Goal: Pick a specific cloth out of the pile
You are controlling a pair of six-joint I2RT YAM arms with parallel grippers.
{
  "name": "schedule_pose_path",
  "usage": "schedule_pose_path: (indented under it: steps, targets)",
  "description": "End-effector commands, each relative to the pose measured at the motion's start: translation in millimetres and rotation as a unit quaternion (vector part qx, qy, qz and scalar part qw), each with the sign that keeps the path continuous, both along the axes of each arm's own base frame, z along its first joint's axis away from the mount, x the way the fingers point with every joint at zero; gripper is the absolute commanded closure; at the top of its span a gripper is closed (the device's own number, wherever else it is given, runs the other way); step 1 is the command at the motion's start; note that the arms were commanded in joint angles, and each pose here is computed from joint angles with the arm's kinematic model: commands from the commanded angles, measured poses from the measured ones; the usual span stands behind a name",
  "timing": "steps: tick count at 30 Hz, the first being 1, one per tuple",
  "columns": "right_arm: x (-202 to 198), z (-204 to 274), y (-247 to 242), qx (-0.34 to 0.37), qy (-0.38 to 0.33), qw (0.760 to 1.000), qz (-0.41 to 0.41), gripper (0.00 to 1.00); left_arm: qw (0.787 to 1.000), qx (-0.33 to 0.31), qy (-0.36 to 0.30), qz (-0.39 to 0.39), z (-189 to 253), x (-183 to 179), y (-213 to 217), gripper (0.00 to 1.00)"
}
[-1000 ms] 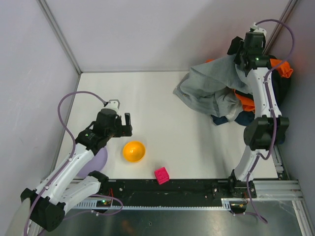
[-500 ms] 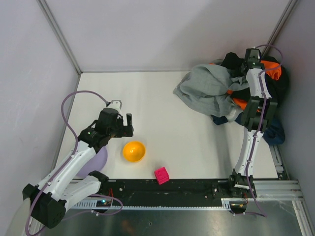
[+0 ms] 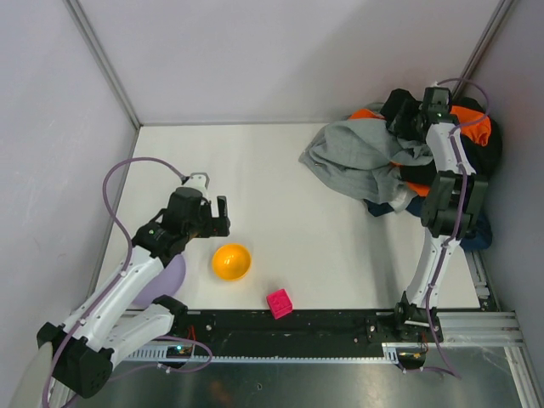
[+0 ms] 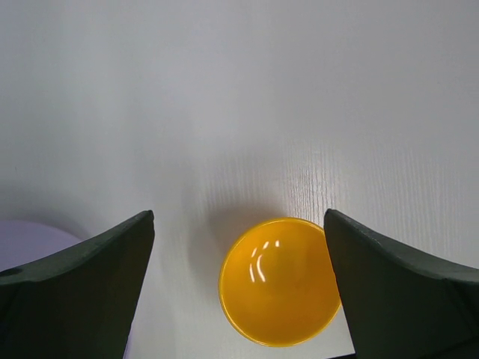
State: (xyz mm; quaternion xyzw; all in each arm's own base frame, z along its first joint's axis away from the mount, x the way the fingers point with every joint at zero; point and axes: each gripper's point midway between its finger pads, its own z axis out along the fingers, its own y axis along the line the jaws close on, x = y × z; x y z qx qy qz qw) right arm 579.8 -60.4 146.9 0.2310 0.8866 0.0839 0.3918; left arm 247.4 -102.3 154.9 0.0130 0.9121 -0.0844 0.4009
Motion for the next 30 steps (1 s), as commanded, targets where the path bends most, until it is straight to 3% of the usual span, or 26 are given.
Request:
schedule_pose_path:
  steps: [1, 5, 10, 15, 21, 30]
  targets:
    - [-45.7, 42.8, 26.4, -0.009, 0.011, 0.999, 0.03, 0.12, 1.0, -0.011, -0.028, -0.007, 17.0, 2.1, -2.3, 0.0]
    - [-62.0, 103.8, 27.4, -0.023, -0.04, 0.999, 0.022, 0.04, 0.999, -0.013, -0.032, -0.006, 18.8, 1.6, -1.5, 0.0]
    - [-93.1, 158.6, 27.4, -0.03, -0.08, 0.996, 0.007, 0.02, 0.999, -0.015, -0.038, -0.006, 21.3, 0.6, -0.8, 0.0]
    - [-134.5, 179.3, 30.6, -0.025, -0.099, 0.995, -0.006, 0.02, 0.999, -0.016, -0.038, -0.006, 21.6, 0.6, -1.3, 0.0]
    - [-191.2, 159.0, 32.6, -0.003, -0.096, 0.995, -0.022, 0.01, 0.999, -0.018, -0.036, -0.009, 21.1, 0.2, -2.6, 0.0]
    - [-250.5, 71.3, 26.3, 0.023, -0.008, 0.999, -0.041, 0.01, 0.999, -0.02, -0.038, -0.011, 22.5, 0.3, -3.7, 0.0]
